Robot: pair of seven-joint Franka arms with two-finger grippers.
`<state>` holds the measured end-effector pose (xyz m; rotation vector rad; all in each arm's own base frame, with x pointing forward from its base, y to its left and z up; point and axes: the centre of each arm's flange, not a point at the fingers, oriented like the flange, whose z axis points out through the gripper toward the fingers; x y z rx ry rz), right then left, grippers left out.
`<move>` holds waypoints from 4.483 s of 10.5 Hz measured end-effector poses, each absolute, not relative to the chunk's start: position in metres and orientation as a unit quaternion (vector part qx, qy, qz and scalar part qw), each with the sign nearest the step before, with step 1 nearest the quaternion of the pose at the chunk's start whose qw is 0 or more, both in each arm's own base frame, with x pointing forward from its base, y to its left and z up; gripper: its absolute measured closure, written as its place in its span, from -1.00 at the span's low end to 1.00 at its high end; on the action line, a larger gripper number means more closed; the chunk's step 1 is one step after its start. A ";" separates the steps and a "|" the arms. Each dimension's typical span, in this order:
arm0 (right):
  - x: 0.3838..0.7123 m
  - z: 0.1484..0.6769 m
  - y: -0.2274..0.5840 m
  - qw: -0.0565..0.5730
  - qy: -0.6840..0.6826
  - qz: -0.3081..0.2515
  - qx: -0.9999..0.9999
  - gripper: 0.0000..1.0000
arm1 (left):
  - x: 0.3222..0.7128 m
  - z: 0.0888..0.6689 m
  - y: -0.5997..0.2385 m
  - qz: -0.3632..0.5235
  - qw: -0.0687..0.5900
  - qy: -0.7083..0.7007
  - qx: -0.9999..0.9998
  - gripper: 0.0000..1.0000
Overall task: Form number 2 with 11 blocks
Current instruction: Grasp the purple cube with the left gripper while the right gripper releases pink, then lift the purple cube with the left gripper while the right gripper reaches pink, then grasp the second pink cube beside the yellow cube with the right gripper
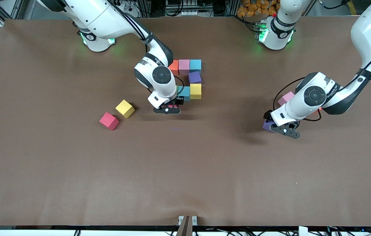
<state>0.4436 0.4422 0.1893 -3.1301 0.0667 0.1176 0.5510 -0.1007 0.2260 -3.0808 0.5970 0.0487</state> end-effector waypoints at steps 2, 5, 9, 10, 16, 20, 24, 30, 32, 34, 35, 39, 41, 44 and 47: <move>0.444 0.190 0.442 0.004 0.021 0.037 -0.999 -0.51 | 0.550 0.223 -0.103 0.017 -0.001 0.189 -0.982 -1.00; 0.446 0.199 0.443 0.003 0.022 0.034 -0.999 -0.66 | 0.550 0.220 -0.104 0.019 -0.004 0.184 -0.983 -1.00; 0.450 0.238 0.443 0.002 0.021 0.018 -1.000 -1.00 | 0.548 0.215 -0.103 0.024 -0.002 0.173 -0.985 -1.00; 0.451 0.254 0.443 -0.002 0.021 0.014 -1.000 -1.00 | 0.548 0.213 -0.105 0.026 -0.002 0.172 -0.985 -1.00; 0.450 0.383 0.397 -0.017 -0.035 -0.046 -0.998 -1.00 | 0.545 0.208 -0.113 0.029 0.000 0.172 -0.985 -0.78; 0.490 0.376 0.282 -0.049 -0.112 -0.027 -0.992 -1.00 | 0.546 0.209 -0.113 0.029 0.001 0.171 -0.985 -0.23; 0.527 0.360 0.190 -0.051 -0.217 -0.011 -0.975 -1.00 | 0.559 0.222 -0.127 0.006 -0.003 0.165 -0.986 -0.14; 0.544 0.302 0.147 -0.030 -0.301 -0.011 -0.953 -1.00 | 0.604 0.253 -0.261 0.018 -0.016 0.128 -0.992 -0.14; 0.549 0.279 0.131 -0.021 -0.353 -0.016 -0.935 -1.00 | 0.612 0.255 -0.302 0.029 -0.002 0.113 -0.993 -0.14; 0.555 0.256 0.110 -0.013 -0.377 -0.016 -0.926 -1.00 | 0.614 0.254 -0.326 0.028 0.005 0.104 -0.994 -0.14; 0.555 0.247 0.109 -0.009 -0.381 -0.015 -0.925 -1.00 | 0.615 0.255 -0.333 0.026 0.005 0.100 -0.995 -0.14; 0.555 0.239 0.116 -0.009 -0.435 -0.025 -0.900 -1.00 | 0.620 0.259 -0.358 0.016 -0.003 0.069 -0.997 -0.14; 0.555 0.240 0.120 -0.011 -0.443 -0.030 -0.896 -1.00 | 0.611 0.252 -0.381 0.015 0.004 0.053 -0.998 -0.14; 0.553 0.233 0.105 -0.010 -0.441 -0.022 -0.897 -1.00 | 0.601 0.255 -0.424 0.022 -0.004 0.017 -1.000 -0.14; 0.547 0.223 0.098 -0.005 -0.444 -0.006 -0.896 -1.00 | 0.585 0.245 -0.465 0.020 -0.001 -0.003 -1.000 -0.14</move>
